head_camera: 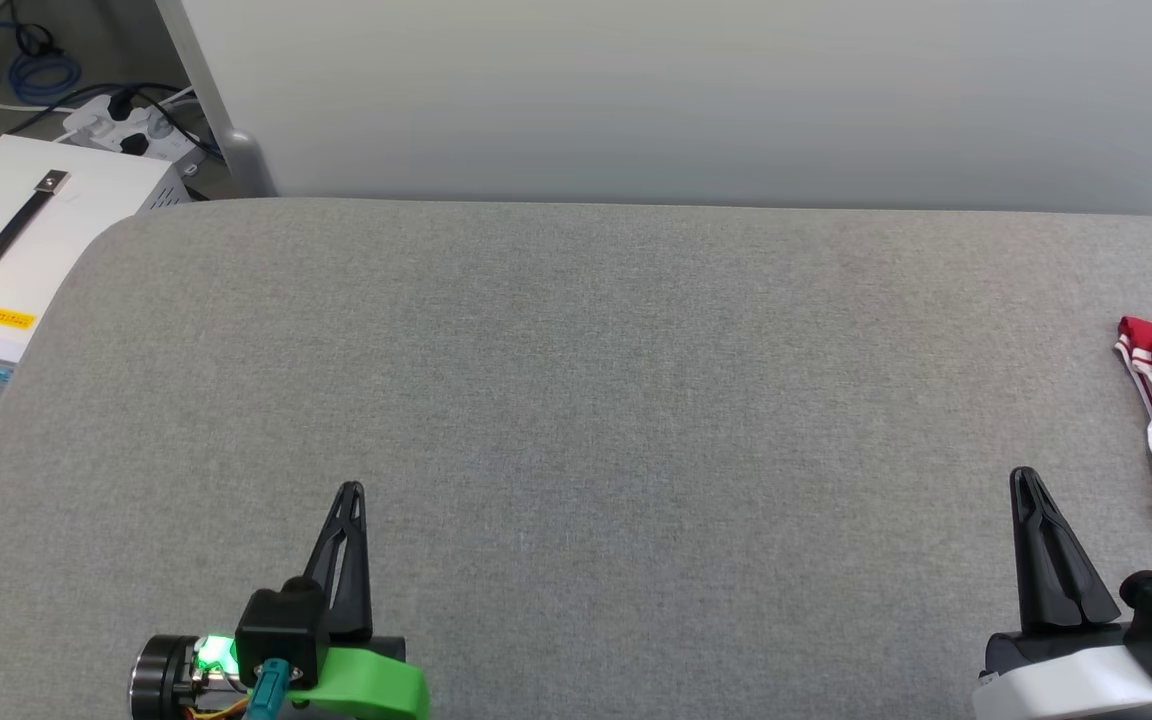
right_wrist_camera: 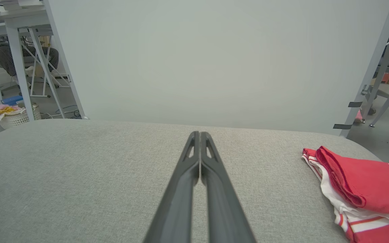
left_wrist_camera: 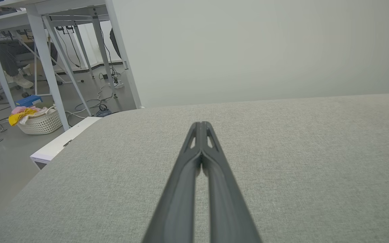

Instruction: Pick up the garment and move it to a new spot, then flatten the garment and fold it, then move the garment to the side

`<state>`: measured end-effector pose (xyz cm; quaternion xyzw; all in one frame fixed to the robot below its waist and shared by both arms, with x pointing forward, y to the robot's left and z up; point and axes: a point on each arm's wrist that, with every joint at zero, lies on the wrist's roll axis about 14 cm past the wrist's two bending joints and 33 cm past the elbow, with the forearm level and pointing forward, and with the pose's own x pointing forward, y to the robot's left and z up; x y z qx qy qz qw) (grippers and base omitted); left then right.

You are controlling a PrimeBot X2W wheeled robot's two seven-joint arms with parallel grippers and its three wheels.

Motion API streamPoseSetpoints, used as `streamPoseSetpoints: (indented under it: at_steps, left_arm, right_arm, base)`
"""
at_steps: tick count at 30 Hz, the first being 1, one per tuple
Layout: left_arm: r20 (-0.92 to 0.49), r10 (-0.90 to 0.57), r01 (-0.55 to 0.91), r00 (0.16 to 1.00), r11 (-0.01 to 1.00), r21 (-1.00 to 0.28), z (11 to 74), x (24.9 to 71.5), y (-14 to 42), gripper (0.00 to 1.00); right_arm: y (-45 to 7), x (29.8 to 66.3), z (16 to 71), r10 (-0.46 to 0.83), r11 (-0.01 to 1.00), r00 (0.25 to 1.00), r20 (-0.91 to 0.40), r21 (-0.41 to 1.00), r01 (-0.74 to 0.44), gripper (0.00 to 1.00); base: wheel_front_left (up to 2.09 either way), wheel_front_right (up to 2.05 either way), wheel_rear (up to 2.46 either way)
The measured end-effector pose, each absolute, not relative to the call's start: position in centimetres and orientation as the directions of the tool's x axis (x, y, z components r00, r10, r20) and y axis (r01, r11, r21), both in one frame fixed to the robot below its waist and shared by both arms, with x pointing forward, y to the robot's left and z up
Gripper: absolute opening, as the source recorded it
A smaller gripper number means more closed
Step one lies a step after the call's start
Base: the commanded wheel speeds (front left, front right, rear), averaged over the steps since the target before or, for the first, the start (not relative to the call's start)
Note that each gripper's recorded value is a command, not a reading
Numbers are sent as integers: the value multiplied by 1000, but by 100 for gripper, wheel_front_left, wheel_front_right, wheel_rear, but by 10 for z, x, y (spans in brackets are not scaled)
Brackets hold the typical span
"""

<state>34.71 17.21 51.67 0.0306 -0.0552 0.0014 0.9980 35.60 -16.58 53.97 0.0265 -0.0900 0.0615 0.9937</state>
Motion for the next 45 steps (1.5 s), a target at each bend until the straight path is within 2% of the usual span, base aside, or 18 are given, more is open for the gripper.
streamPoseSetpoints:
  at_steps: [45]
  left_arm:
    - [50,6,-8,999,999,54,513,353,176,0]
  right_arm:
    - [-164,359,532,125,992,987,106,17,-127,0]
  base:
    - [0,0,0]
